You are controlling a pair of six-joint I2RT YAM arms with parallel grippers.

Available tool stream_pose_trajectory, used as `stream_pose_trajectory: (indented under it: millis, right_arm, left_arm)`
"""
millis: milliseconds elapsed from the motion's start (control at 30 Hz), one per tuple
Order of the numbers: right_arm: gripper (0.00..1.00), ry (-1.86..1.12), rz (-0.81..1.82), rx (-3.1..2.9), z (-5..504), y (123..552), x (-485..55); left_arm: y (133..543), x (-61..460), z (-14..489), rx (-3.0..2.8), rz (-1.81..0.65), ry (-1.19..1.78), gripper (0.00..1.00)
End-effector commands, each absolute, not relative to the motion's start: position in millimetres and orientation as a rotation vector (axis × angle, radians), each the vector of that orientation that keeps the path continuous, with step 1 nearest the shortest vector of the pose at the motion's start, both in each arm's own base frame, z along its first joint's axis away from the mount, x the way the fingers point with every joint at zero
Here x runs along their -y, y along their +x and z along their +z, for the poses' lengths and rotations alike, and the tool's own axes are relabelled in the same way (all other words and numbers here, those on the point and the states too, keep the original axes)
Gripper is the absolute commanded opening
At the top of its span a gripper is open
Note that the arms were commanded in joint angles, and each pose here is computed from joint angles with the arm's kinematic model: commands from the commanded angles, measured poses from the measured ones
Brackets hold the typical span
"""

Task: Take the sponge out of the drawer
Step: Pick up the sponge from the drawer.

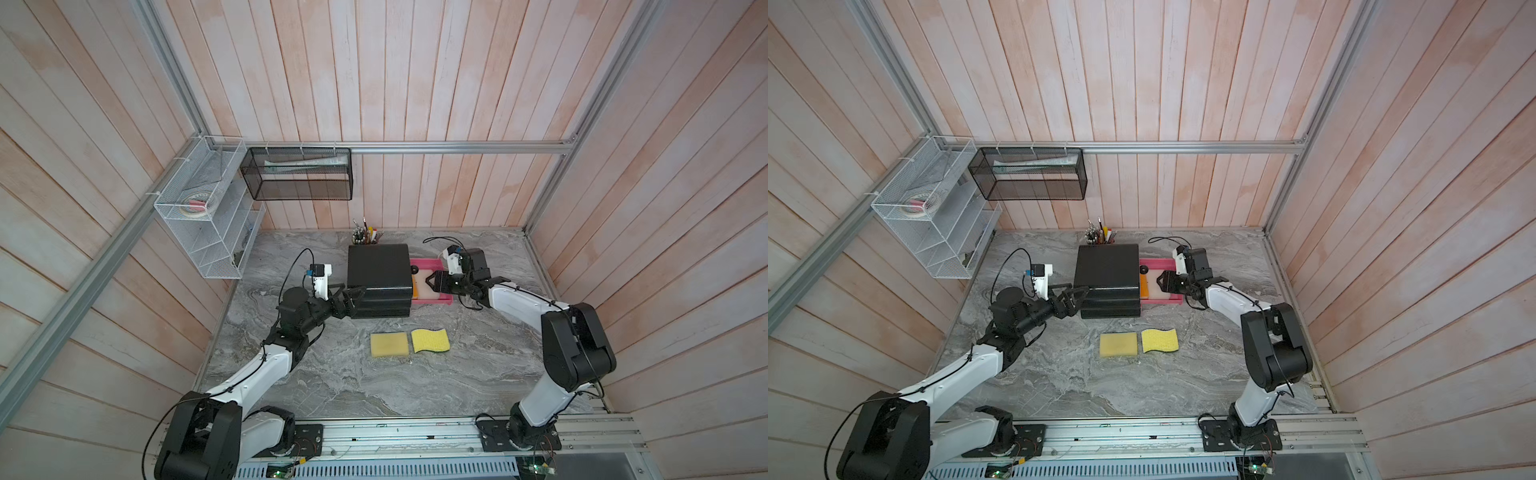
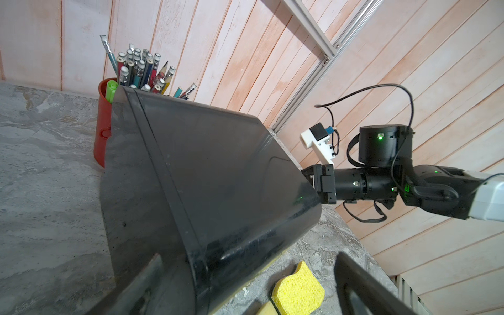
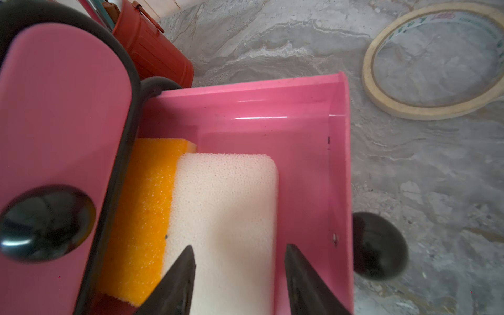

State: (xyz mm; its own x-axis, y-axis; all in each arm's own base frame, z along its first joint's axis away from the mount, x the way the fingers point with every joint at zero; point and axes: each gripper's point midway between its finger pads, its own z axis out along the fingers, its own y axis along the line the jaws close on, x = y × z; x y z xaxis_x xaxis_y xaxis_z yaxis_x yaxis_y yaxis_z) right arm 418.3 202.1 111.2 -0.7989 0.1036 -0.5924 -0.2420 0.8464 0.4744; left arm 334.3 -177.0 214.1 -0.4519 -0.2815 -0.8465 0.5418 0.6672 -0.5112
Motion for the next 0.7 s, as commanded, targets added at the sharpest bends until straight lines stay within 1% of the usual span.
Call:
stream_pose_trajectory:
  millis: [0,233,300,400,467,667]
  right_arm:
    - [0.56,-0.108,0.708,-2.415,108,422,-205]
    - [0.56,-0.132,0.757,-2.425,102,421,-218]
    - [0.53,-0.132,0.774,-2.414,104,422,-220]
    - [0.42,-0.131,0.789,-2.397,108,423,-222]
    - [0.31,-0.127,0.793,-2.386,112,423,-222]
    - [0.06,-0.11,0.779,-2.366,117,425,-219]
  left_arm:
    - [331,176,221,-1.773,-0.968,0.22,0.99]
    - [330,177,224,-1.766,-0.969,0.229,0.99]
    - [331,177,223,-1.767,-0.966,0.229,0.99]
    - [331,177,223,-1.769,-0.966,0.229,0.99]
    - [331,177,223,-1.767,-0.966,0.232,0.99]
    - [330,177,223,-1.768,-0.965,0.232,0.99]
